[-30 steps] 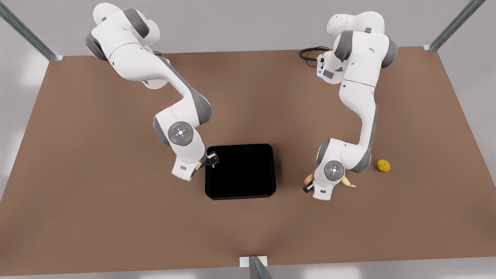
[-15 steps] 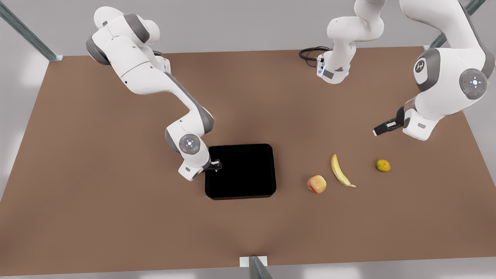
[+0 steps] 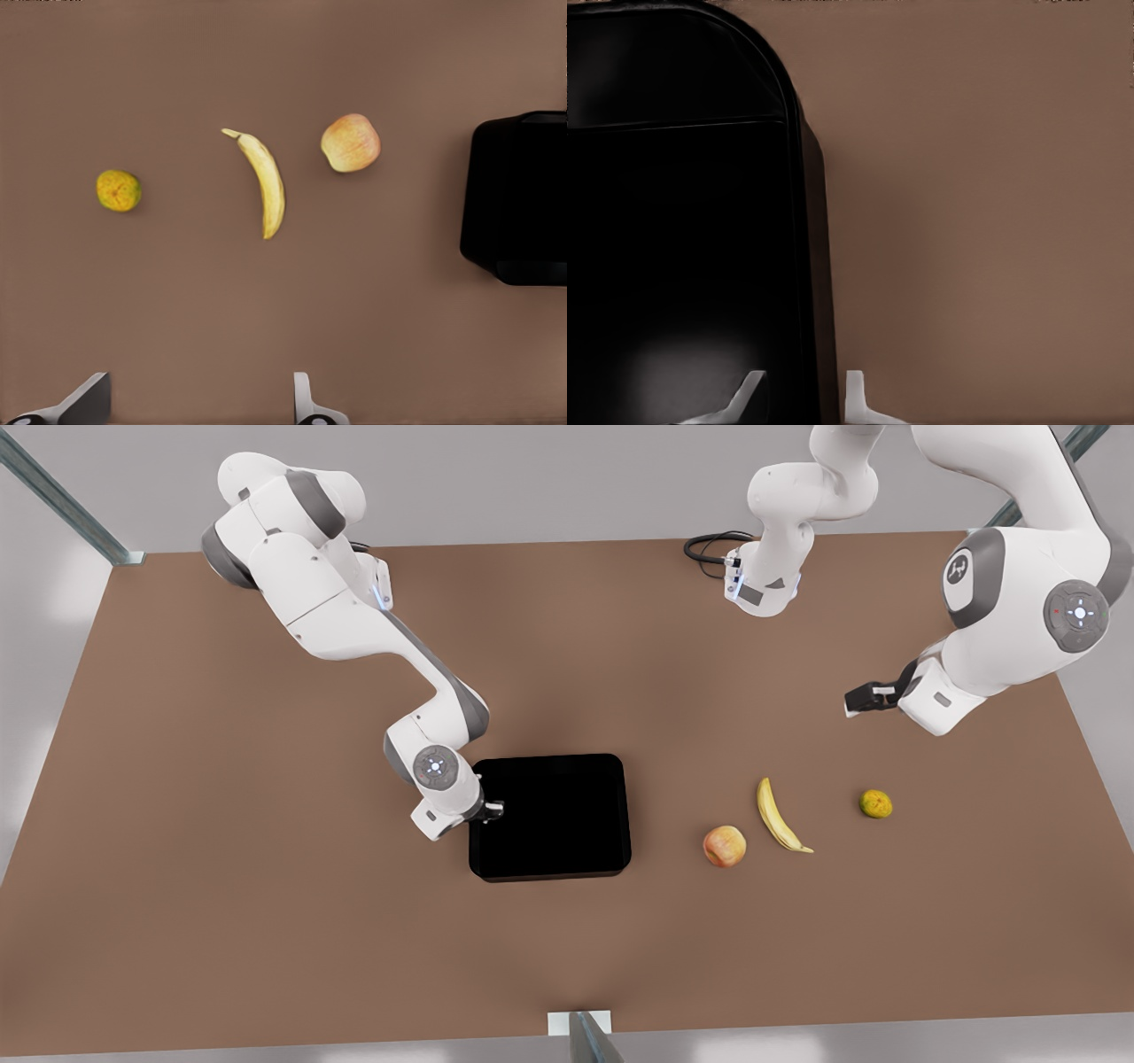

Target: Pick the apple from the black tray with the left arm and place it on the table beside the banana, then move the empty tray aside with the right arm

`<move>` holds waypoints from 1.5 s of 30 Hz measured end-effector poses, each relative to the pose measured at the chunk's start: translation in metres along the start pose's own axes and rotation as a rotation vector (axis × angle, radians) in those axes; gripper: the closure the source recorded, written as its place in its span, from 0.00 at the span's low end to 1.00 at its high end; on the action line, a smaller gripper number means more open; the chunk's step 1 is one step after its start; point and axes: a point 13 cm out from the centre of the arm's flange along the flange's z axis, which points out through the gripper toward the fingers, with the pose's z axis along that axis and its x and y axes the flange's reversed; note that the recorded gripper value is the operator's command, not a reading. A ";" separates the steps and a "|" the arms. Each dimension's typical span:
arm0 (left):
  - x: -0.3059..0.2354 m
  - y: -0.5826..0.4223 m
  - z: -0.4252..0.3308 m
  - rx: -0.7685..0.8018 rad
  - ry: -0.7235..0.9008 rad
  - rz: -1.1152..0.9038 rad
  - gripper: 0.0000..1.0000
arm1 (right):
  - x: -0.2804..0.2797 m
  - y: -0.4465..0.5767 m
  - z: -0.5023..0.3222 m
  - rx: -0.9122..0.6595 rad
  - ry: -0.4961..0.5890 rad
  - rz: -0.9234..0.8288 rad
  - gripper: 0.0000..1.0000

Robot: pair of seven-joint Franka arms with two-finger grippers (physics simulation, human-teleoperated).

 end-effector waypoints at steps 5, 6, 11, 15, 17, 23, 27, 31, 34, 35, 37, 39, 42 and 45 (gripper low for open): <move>0.000 -0.008 0.000 -0.007 -0.001 0.066 0.00 | -0.001 0.001 -0.001 -0.004 -0.005 0.019 0.70; -0.001 -0.009 0.001 -0.007 0.000 0.075 0.00 | -0.001 0.000 -0.002 -0.004 -0.005 0.022 0.71; -0.021 -0.009 -0.003 0.001 -0.033 0.095 0.00 | -0.002 0.001 -0.002 -0.005 -0.007 0.033 0.74; -0.038 0.007 0.006 0.004 -0.051 0.075 0.00 | -0.002 0.002 -0.004 -0.008 -0.008 0.038 0.81; -0.045 0.029 0.007 0.011 -0.069 0.041 0.00 | -0.003 0.003 -0.008 -0.011 -0.013 0.040 0.83; -0.054 0.044 0.001 0.016 -0.113 0.028 0.00 | -0.013 -0.002 -0.055 -0.051 -0.029 0.057 0.85; -0.058 0.041 0.000 0.017 -0.126 0.037 0.00 | -0.031 -0.048 -0.120 -0.050 -0.048 0.092 0.85; -0.060 0.041 -0.001 0.017 -0.134 0.041 0.00 | -0.055 -0.154 -0.191 -0.027 -0.051 0.168 0.85; -0.060 0.041 -0.002 0.016 -0.139 0.045 0.00 | -0.063 -0.233 -0.213 -0.015 -0.018 0.196 0.85; -0.060 0.041 -0.002 0.016 -0.139 0.046 0.00 | -0.064 -0.253 -0.218 -0.014 -0.008 0.192 0.85; -0.060 0.040 -0.003 0.016 -0.140 0.048 0.00 | -0.066 -0.291 -0.227 -0.023 0.006 0.177 0.85; -0.060 0.040 -0.002 0.015 -0.141 0.050 0.00 | -0.072 -0.329 -0.228 -0.040 0.019 0.154 0.85; -0.061 0.039 -0.002 0.016 -0.141 0.052 0.00 | -0.080 -0.372 -0.214 -0.077 0.044 0.094 0.85; -0.061 0.039 -0.001 0.016 -0.140 0.052 0.00 | -0.082 -0.402 -0.190 -0.113 0.075 0.019 0.85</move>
